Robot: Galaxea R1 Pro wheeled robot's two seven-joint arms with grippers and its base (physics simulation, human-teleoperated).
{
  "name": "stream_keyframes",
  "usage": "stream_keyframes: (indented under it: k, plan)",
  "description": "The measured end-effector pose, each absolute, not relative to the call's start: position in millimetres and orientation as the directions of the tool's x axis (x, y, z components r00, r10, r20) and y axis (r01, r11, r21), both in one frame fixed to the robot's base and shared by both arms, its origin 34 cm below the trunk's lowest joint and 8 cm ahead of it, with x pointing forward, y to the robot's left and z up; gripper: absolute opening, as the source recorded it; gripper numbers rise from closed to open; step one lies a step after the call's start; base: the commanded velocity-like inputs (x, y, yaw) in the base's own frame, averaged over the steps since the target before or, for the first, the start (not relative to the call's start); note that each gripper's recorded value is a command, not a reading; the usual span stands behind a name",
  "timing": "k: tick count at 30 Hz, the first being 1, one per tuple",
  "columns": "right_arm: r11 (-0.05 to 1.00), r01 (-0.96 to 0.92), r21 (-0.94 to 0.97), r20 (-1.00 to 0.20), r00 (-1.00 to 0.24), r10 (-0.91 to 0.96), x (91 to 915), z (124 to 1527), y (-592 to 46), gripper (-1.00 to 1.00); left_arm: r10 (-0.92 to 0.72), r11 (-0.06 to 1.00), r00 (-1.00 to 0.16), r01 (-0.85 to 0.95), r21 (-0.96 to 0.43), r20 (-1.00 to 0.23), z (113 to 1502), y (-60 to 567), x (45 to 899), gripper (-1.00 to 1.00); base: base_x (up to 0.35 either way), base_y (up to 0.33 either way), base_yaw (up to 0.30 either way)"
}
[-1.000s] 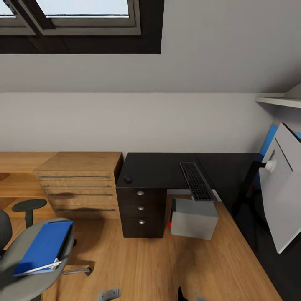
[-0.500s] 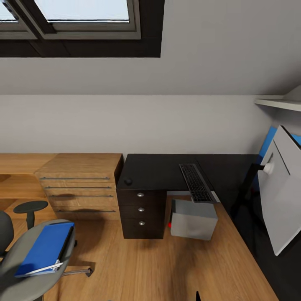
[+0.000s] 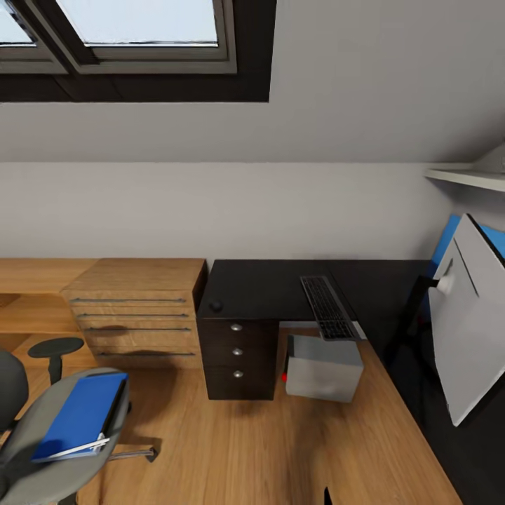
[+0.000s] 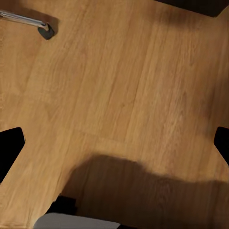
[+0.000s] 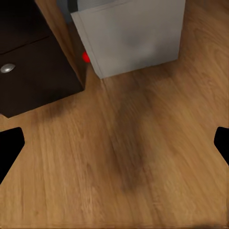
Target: In the bedroom, organize the workspace by keeping the computer under the desk, ensuring the monitor is on the desk, placing the keyboard on the desk next to the monitor, placing the mouse on the desk next to the keyboard, moving the folder from the swivel chair onto the desk next to the mouse, stacking the notebook on top of the folder with the pen on top of the notebook, and positioning the swivel chair next to the desk.
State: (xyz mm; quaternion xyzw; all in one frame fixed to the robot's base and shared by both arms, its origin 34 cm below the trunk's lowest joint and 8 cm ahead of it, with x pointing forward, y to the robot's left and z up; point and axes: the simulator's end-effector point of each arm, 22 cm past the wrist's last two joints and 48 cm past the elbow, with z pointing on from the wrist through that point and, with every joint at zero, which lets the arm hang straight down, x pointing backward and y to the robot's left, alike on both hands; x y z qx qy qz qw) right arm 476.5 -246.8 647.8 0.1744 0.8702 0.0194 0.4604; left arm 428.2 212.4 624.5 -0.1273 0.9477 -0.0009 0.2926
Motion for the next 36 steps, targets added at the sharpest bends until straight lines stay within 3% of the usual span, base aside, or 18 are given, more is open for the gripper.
stream_keyframes:
  k: [13, 36]
  plan:
    - [0.966, 0.184, 0.181, -0.799, -0.545, 0.254, 476, 664, -224, 1.0, -0.234, 0.968, -0.816, -0.244, -0.053, -0.528, 630, 218, 410, 1.0, -0.314, 0.0, 0.0]
    - [0.968, 0.182, 0.175, -0.787, -0.565, 0.248, 463, 680, -223, 1.0, -0.237, 0.967, -0.829, -0.25, -0.044, -0.506, 647, 219, 396, 1.0, -0.337, -0.008, 0.002]
